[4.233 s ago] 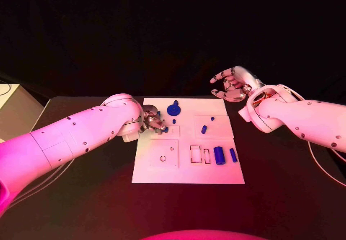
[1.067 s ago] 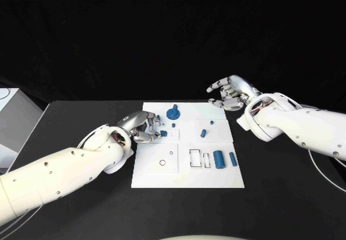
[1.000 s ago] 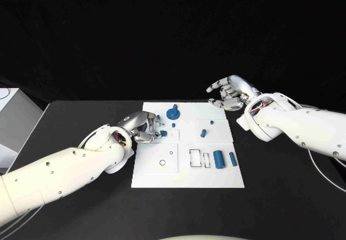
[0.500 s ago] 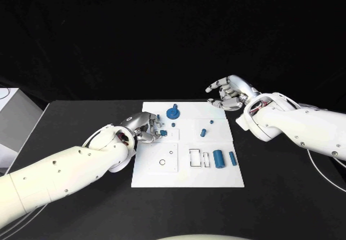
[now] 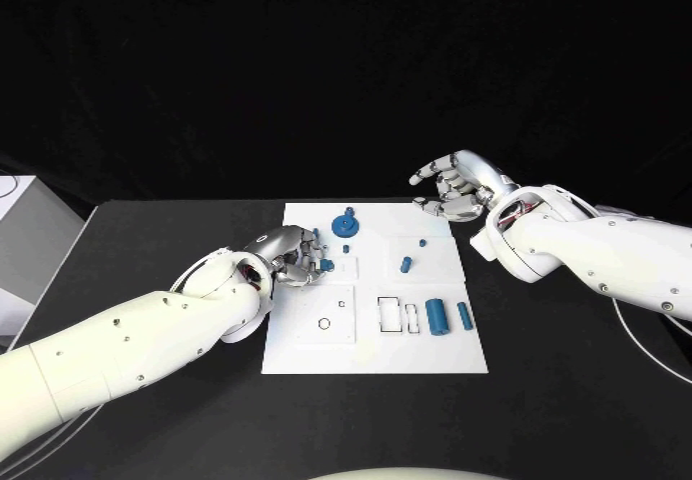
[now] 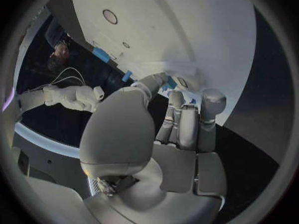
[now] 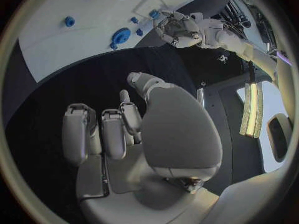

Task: Assemble the parts on the task board

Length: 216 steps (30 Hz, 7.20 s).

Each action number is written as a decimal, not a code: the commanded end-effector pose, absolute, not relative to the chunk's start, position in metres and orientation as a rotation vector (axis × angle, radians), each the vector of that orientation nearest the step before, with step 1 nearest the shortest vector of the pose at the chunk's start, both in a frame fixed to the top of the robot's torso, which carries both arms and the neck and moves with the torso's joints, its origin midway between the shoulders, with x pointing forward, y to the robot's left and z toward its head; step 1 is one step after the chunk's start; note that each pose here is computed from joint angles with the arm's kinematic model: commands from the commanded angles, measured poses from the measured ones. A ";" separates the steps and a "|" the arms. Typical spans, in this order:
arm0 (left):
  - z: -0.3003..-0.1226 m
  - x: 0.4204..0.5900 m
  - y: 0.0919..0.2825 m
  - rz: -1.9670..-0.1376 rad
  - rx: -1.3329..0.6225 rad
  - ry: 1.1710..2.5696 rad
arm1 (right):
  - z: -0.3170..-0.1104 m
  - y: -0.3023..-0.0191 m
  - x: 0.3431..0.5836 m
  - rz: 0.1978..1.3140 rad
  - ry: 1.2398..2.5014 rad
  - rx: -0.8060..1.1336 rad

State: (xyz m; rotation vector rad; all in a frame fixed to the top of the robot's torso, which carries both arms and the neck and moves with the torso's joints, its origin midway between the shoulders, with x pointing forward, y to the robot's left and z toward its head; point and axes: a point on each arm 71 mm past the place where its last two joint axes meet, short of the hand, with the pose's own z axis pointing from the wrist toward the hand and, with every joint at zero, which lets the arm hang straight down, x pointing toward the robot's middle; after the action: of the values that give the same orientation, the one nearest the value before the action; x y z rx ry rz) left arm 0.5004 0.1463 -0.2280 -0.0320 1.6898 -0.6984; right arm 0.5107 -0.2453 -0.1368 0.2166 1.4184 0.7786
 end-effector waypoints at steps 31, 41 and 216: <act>-0.241 0.505 0.141 -0.677 -0.060 1.812 | -0.138 -0.241 0.509 0.791 1.428 0.200; -0.241 0.506 0.142 -0.675 -0.056 1.813 | -0.138 -0.236 0.507 0.804 1.436 0.193; -0.218 0.497 0.124 -0.829 0.013 1.627 | -0.154 -0.182 0.468 0.655 1.435 0.045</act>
State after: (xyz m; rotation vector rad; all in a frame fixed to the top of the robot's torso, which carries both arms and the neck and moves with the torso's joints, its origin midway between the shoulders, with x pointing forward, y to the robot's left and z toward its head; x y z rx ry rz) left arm 0.4979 0.1268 -0.2198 -0.0413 1.6571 -0.8284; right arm 0.4679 -0.1812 -0.1554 0.0237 1.4446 0.6464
